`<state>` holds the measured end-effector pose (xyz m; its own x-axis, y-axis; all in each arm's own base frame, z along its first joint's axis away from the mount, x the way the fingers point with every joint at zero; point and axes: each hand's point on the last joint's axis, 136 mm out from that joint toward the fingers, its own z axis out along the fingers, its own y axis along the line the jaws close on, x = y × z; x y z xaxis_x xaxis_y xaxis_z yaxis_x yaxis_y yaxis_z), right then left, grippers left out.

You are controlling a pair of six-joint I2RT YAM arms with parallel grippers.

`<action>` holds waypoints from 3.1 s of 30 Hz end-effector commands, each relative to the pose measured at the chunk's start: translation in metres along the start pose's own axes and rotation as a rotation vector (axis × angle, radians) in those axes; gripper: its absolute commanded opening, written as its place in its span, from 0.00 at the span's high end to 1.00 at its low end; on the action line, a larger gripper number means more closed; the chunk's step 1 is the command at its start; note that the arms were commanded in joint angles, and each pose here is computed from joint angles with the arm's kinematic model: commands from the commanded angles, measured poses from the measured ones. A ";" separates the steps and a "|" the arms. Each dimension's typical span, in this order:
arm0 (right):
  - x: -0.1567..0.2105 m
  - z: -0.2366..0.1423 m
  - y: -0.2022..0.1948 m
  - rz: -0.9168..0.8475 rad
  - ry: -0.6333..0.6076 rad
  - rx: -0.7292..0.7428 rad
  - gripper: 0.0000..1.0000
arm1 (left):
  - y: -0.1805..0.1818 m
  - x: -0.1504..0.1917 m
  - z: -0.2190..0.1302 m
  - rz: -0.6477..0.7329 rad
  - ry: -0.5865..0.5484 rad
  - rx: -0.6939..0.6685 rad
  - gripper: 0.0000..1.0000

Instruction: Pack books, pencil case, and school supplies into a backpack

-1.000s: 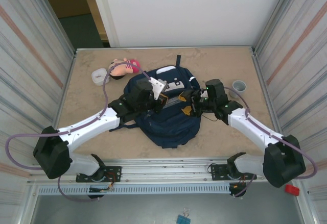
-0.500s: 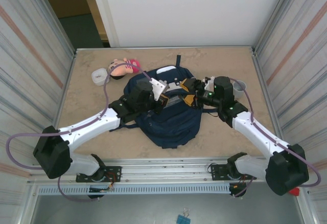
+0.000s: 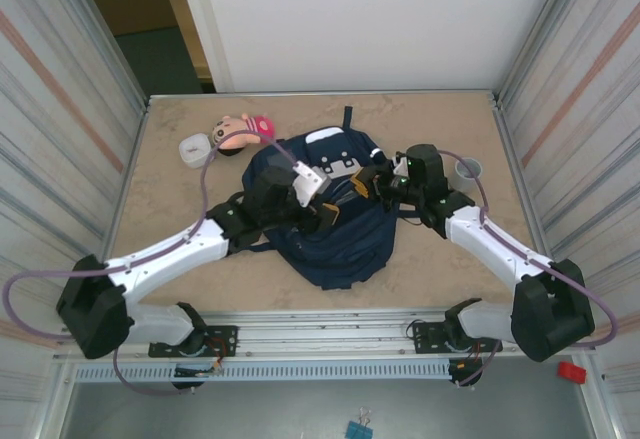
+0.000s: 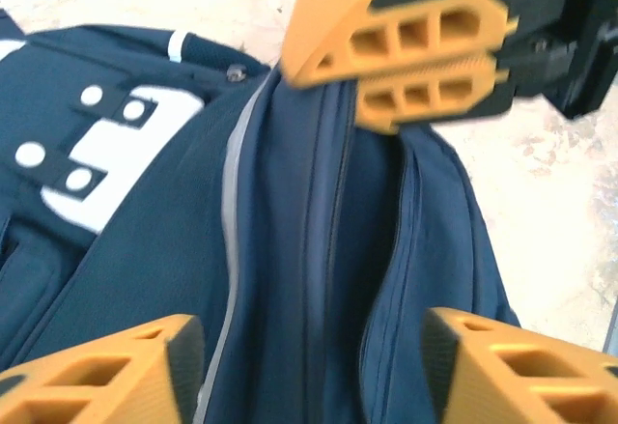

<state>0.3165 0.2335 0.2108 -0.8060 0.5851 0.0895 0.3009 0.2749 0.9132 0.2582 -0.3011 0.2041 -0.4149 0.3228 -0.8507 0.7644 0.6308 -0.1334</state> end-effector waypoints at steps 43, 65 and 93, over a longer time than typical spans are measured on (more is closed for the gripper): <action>0.049 0.010 -0.044 -0.025 0.053 0.084 0.55 | -0.004 0.095 0.013 -0.122 0.076 0.102 1.00; 0.045 0.041 -0.041 -0.099 0.123 0.065 0.97 | -0.076 0.046 0.006 -0.020 -0.006 0.272 0.72; 0.041 -0.013 -0.032 -0.395 0.478 0.091 0.85 | -0.015 0.032 0.049 0.619 0.063 0.167 0.48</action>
<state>0.2796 0.2338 0.1683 -0.9937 0.0986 -0.0530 0.0074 0.5304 0.8477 0.2530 -0.3153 0.1227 0.0362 0.7068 -0.7064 0.9369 0.2220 0.2701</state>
